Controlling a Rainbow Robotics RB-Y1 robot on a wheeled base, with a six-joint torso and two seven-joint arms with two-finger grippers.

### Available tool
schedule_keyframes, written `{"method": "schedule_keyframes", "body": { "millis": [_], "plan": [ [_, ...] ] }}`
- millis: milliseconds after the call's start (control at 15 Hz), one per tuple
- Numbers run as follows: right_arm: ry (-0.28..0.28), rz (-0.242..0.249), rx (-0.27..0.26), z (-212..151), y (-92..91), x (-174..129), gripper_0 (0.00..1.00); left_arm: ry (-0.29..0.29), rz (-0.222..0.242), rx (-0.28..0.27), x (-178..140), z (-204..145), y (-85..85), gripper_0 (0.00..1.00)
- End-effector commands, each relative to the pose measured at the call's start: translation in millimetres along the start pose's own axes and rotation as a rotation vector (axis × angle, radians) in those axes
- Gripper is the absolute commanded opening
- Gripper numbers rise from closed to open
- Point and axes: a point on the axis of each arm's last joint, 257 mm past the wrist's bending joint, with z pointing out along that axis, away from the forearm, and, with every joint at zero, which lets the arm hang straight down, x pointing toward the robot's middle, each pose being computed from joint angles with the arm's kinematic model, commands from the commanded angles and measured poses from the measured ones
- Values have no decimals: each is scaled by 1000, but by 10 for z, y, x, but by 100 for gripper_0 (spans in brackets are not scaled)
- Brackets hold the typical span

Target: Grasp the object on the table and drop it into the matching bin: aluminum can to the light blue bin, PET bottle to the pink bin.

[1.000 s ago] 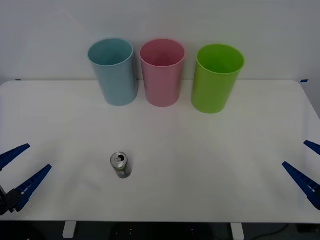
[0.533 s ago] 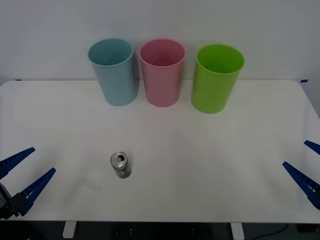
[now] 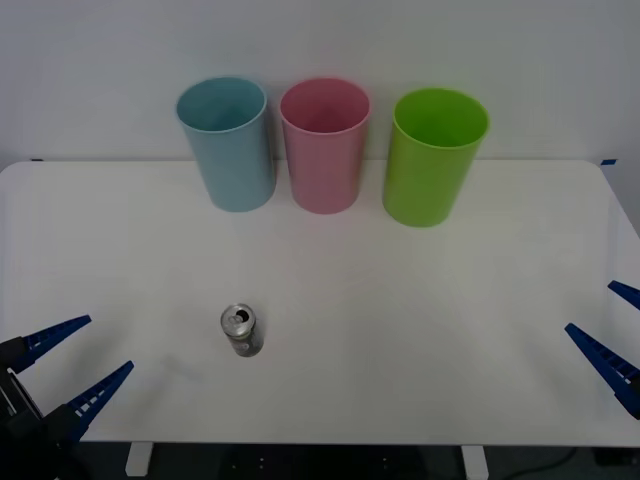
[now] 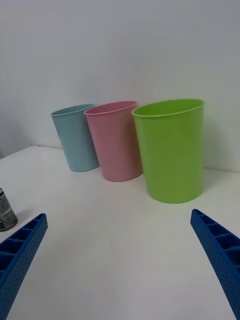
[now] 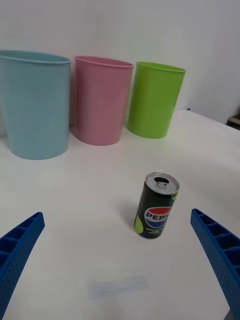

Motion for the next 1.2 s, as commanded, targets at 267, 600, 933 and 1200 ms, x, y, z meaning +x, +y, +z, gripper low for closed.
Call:
{"method": "schedule_keyframes", "body": {
  "millis": [267,600,933,1200],
  "plan": [
    [0,0,0,0,0,0,100,61,74,8,335,-31,-53,100],
    [0,0,0,0,0,0,100,55,111,31,595,53,-177,100],
    [0,0,0,0,0,0,100,25,73,46,742,263,-215,100],
    [0,0,0,0,0,0,100,-10,54,37,712,456,-269,100]
  ]
}}
